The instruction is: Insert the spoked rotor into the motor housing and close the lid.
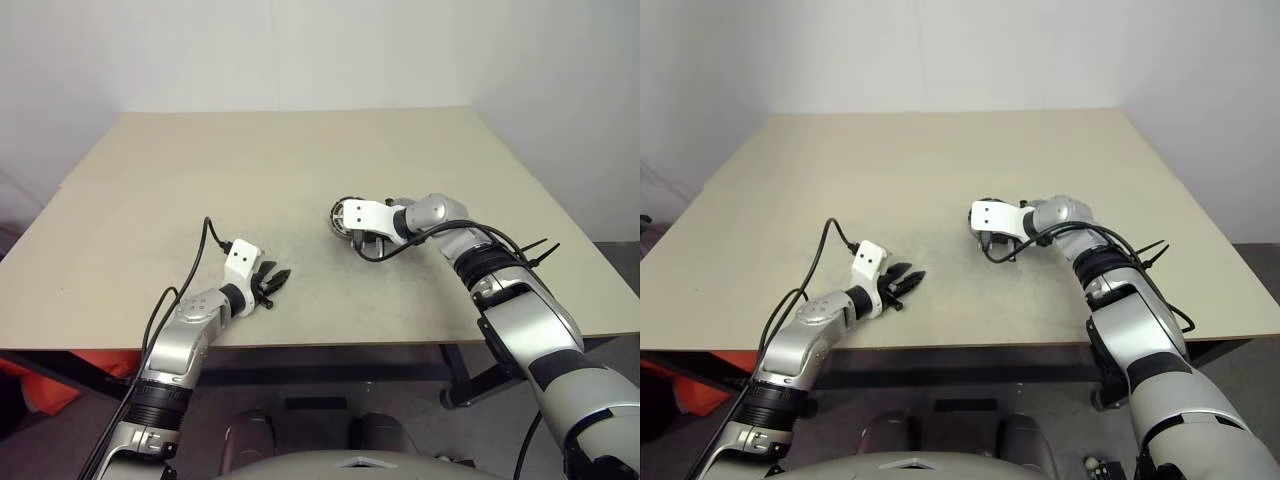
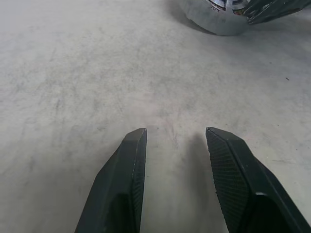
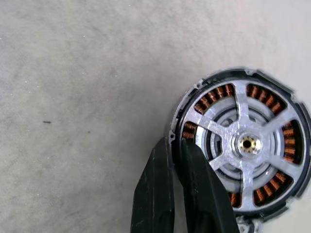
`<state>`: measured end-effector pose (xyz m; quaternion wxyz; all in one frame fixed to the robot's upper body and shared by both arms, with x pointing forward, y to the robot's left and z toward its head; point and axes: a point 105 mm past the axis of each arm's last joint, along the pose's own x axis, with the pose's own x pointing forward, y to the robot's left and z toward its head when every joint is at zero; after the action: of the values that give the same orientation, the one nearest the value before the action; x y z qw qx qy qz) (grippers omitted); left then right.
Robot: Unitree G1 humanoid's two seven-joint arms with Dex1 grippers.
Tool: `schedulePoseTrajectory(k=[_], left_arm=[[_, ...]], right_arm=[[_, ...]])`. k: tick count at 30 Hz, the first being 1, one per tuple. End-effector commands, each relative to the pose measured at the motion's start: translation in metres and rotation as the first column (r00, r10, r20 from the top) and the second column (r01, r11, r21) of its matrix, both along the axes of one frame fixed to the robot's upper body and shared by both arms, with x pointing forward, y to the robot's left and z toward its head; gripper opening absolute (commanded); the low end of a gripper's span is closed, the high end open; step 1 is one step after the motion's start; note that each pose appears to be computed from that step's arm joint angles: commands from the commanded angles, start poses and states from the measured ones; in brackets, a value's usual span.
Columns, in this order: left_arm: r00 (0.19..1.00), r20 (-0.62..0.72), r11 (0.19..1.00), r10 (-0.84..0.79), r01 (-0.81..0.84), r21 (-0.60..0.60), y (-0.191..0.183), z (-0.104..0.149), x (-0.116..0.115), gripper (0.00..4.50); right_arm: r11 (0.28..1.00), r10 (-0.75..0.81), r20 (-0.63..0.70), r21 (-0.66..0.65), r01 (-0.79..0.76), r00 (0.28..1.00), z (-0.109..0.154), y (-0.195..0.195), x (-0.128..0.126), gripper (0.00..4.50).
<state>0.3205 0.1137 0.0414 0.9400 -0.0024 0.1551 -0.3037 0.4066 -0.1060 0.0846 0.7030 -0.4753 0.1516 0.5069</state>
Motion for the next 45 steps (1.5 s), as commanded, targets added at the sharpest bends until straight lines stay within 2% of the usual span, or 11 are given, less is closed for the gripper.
schedulePoseTrajectory(k=[1,6,9,14,18,22,28,40,45], left_arm=[[0.999,0.043,1.000,0.006,-0.006,-0.005,0.002,0.011,0.004,2.04],[0.999,0.040,1.000,0.011,-0.011,-0.003,0.002,0.010,0.004,2.04],[0.999,0.038,1.000,0.015,-0.015,-0.002,0.003,0.008,0.003,2.04],[0.999,0.036,1.000,0.016,-0.016,0.000,0.004,0.007,0.003,2.04],[0.999,0.036,1.000,0.014,-0.014,0.001,0.004,0.007,0.004,2.04],[0.999,0.040,1.000,0.012,-0.012,0.000,0.003,0.008,0.006,2.04],[0.999,0.044,1.000,0.013,-0.013,0.002,0.004,0.008,0.007,2.04],[0.998,0.050,1.000,0.029,-0.029,0.005,0.009,0.010,0.005,2.04],[0.998,0.052,1.000,0.030,-0.030,-0.002,0.009,0.011,0.006,2.04]], right_arm=[[0.999,-0.032,0.043,0.017,0.032,0.999,0.014,-0.002,0.009,0.01],[0.991,-0.090,0.017,0.098,0.088,0.996,0.026,-0.003,0.013,0.01],[0.977,-0.091,-0.052,0.191,0.099,0.995,0.040,0.002,0.008,0.01],[0.950,-0.030,-0.165,0.303,0.079,0.986,0.062,0.017,-0.016,0.01],[0.935,0.010,-0.216,0.347,0.067,0.976,0.069,0.033,-0.039,0.01],[0.929,0.009,-0.265,0.358,0.089,0.964,0.063,0.041,-0.051,0.01],[0.929,-0.037,-0.294,0.343,0.142,0.955,0.045,0.047,-0.052,0.01],[0.906,-0.025,-0.269,0.402,0.135,0.963,0.052,0.061,-0.050,0.01],[0.850,-0.068,-0.350,0.470,0.239,0.934,0.048,0.066,-0.052,0.01]])
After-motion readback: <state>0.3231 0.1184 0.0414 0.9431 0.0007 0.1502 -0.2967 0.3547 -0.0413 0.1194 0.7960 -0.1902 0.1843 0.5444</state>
